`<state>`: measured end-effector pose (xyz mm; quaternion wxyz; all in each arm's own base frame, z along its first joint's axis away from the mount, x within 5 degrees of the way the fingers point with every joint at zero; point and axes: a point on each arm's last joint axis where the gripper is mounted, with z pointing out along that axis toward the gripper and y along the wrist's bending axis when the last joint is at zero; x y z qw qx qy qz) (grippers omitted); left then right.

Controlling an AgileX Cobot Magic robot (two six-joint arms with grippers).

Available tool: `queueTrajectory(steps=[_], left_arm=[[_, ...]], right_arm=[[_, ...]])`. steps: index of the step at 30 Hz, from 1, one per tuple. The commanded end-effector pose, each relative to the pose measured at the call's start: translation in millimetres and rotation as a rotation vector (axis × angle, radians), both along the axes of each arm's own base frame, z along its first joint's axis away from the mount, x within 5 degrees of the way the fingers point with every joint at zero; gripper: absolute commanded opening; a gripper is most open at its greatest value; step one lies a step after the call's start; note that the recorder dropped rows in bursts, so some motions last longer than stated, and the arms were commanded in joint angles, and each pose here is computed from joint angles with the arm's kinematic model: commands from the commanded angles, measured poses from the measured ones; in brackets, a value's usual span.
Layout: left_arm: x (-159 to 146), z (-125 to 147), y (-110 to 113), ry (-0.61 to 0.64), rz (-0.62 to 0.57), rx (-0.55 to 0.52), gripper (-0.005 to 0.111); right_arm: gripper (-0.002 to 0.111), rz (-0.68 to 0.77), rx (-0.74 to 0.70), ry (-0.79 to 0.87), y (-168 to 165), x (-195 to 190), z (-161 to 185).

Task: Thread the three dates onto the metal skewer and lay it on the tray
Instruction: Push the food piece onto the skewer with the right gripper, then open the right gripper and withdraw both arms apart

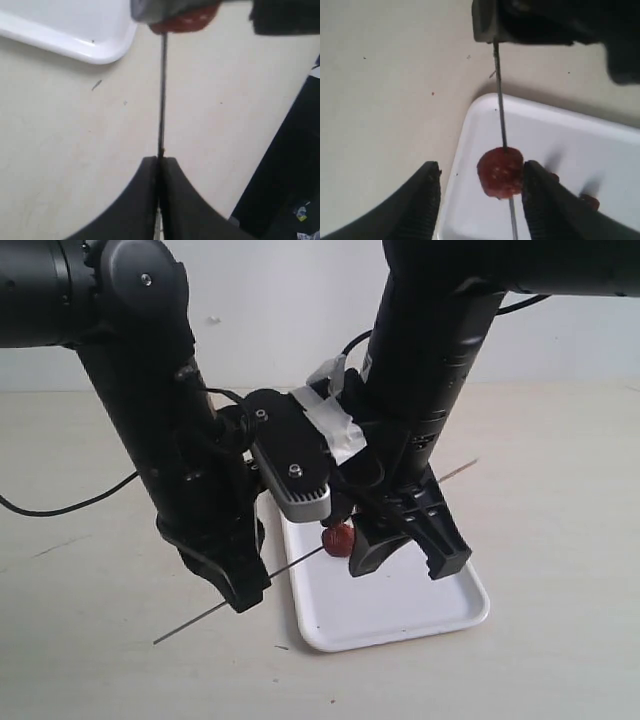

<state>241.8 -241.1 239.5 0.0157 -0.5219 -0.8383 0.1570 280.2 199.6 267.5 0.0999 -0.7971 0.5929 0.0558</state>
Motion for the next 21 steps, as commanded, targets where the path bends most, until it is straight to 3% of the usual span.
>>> queueTrajectory(steps=[1,21], left_arm=[[0,-6,-1,0.004,0.0,0.02,0.0],[0,-6,-1,0.004,0.0,0.02,0.0]], right_arm=[[0.05,-0.049,0.075,-0.041,6,-1,12],[0.05,-0.18,-0.009,-0.122,-5,6,15]])
